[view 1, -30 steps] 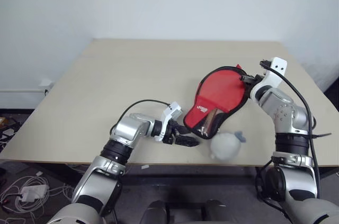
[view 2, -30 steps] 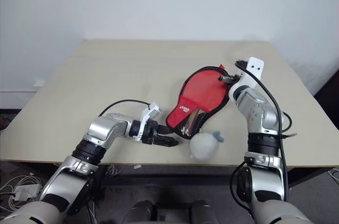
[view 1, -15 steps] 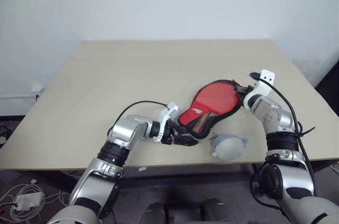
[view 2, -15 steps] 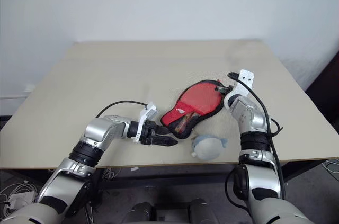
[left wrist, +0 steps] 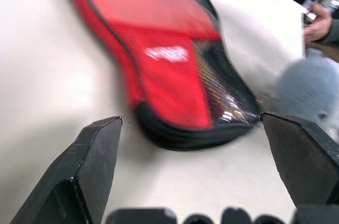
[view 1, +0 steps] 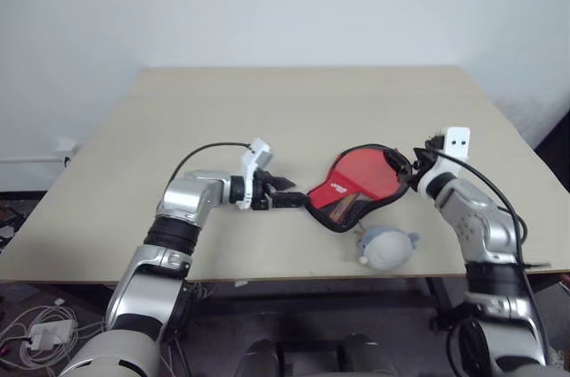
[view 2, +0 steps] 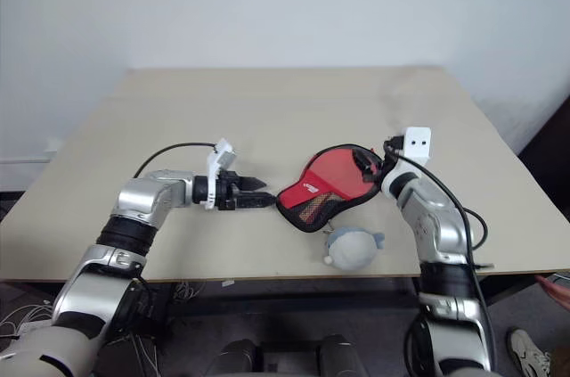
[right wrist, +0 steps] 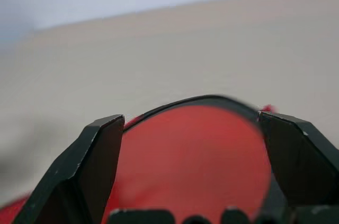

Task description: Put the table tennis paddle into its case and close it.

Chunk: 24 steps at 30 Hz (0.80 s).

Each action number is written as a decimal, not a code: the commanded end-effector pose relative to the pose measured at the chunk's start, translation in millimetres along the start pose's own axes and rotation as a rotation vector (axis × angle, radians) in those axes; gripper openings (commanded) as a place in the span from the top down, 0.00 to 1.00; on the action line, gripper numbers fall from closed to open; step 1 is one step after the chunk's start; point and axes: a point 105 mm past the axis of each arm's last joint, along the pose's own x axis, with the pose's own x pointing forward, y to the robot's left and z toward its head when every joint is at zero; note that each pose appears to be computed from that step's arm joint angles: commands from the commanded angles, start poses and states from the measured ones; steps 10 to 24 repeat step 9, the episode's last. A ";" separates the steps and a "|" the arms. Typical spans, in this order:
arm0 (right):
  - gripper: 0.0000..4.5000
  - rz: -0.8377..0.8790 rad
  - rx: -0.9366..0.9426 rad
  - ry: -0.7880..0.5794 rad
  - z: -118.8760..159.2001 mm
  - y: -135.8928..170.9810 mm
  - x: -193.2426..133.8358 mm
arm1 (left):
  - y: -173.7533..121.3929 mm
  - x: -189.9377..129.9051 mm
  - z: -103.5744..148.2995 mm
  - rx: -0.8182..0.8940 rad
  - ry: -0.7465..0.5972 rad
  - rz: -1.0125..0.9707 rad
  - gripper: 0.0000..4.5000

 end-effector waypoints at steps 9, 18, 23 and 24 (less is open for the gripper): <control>0.01 0.393 -0.061 0.160 -27.4 57.0 -47.3 | 15.6 -30.9 -33.9 0.114 0.089 0.068 0.00; 0.01 0.393 -0.061 0.160 -27.4 57.0 -47.3 | 15.6 -30.9 -33.9 0.114 0.089 0.068 0.00; 0.01 0.393 -0.061 0.160 -27.4 57.0 -47.3 | 15.6 -30.9 -33.9 0.114 0.089 0.068 0.00; 0.01 0.393 -0.061 0.160 -27.4 57.0 -47.3 | 15.6 -30.9 -33.9 0.114 0.089 0.068 0.00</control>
